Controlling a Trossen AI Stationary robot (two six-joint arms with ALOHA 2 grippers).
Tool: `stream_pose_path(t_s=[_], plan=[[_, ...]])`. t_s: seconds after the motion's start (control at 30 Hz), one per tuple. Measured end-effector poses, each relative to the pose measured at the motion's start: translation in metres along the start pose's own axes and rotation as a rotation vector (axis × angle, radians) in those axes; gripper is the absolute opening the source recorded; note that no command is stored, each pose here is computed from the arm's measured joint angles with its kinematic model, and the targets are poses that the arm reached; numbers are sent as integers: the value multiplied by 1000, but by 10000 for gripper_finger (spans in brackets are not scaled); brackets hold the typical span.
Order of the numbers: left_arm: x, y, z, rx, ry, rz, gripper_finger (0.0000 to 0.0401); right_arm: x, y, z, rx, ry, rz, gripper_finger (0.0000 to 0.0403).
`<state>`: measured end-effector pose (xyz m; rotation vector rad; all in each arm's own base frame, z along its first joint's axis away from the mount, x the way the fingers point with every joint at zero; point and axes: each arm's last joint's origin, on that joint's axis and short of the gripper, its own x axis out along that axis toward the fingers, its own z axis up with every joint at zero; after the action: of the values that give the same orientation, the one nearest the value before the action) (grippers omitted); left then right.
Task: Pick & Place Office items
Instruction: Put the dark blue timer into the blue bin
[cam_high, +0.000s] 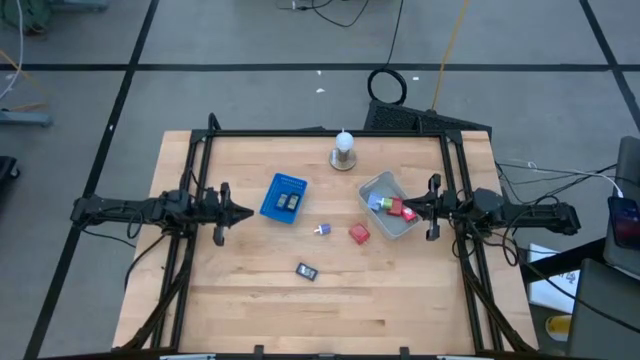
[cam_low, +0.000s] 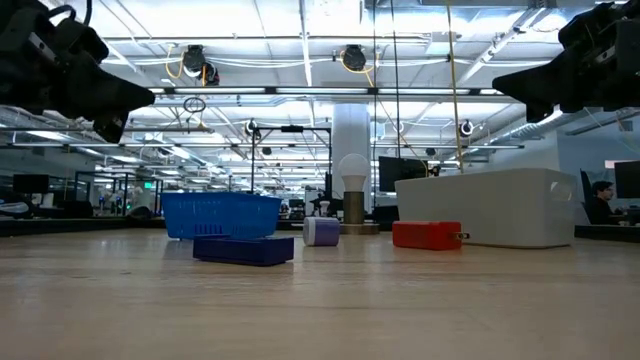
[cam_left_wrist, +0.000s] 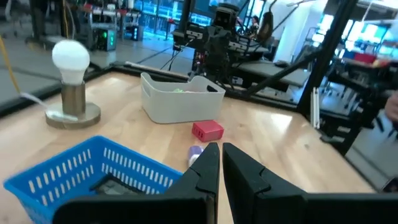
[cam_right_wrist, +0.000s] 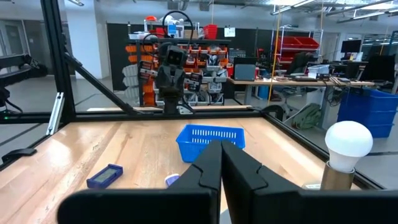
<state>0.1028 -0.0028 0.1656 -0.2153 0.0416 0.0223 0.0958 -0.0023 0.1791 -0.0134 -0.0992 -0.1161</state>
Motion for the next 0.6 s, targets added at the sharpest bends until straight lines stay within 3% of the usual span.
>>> stream_pose_path(t_s=[0.3, 0.6], plan=[[12, -7, 23, -72, 92, 69, 21, 0, 0, 0, 8, 0, -1, 0], [69, -25, 51, -53, 340, 170, 21, 0, 0, 0, 9, 0, -1, 0]])
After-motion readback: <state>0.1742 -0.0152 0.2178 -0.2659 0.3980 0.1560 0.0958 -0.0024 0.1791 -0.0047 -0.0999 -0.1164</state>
